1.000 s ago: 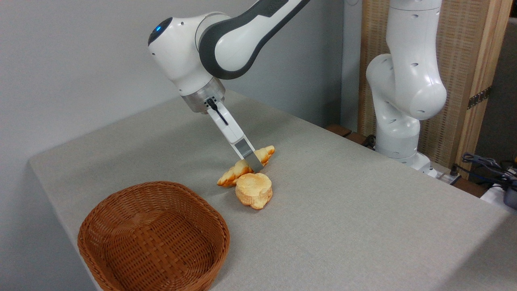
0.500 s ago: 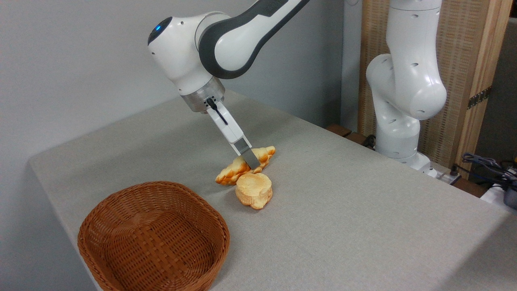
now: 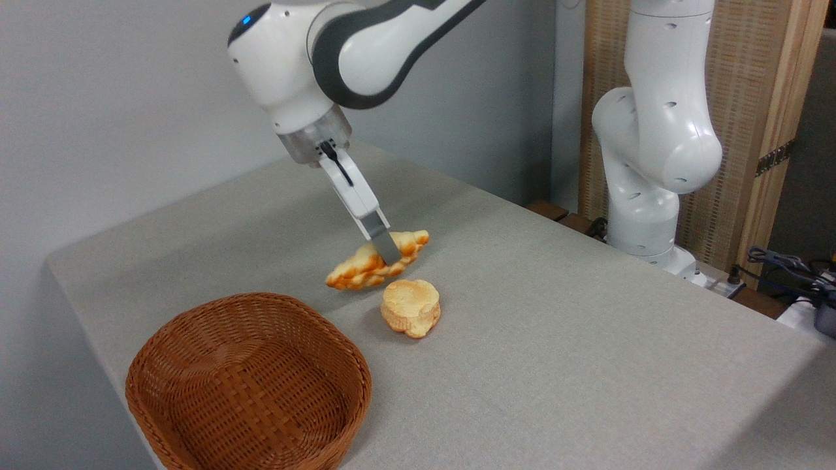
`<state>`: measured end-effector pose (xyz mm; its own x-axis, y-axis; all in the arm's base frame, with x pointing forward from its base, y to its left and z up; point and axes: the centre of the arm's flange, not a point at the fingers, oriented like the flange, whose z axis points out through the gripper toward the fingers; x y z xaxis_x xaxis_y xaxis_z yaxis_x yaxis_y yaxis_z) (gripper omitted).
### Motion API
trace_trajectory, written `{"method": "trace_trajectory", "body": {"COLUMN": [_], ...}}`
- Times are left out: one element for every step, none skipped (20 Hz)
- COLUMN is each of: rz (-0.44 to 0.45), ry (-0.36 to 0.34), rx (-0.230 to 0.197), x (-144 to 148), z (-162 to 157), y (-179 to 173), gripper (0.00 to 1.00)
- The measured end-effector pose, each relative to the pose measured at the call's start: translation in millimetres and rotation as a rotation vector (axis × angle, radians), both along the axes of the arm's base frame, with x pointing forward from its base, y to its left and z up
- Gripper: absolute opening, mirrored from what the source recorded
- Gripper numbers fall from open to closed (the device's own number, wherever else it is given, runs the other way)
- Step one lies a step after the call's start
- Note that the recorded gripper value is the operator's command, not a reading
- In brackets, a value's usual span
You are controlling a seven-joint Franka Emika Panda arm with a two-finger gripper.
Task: Put bread into the basket
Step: 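Lift the elongated roll and carry it over the wicker basket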
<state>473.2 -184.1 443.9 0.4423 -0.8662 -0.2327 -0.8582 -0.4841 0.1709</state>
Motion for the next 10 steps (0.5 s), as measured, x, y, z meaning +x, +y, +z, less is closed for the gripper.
{"method": "trace_trajectory", "body": {"rz": [0.001,0.001,0.003,0.005,0.007,0.01,0.015,0.023,0.036,0.049], "ry": [-0.017,-0.036,-0.056,-0.075,-0.093,-0.109,-0.129,-0.153,-0.182,-0.215], "rx": [-0.007,-0.014,-0.023,-0.03,-0.037,-0.043,-0.051,-0.06,-0.07,-0.081], "x": [3,7,10,13,17,20,24,29,35,43], "z": [8,17,27,36,45,53,61,69,77,83], "y": [-1,-2,-3,-3,-2,-2,-1,2,7,13], "gripper": [0.11,0.11,0.11,0.11,0.11,0.11,0.11,0.12,0.12,0.13]}}
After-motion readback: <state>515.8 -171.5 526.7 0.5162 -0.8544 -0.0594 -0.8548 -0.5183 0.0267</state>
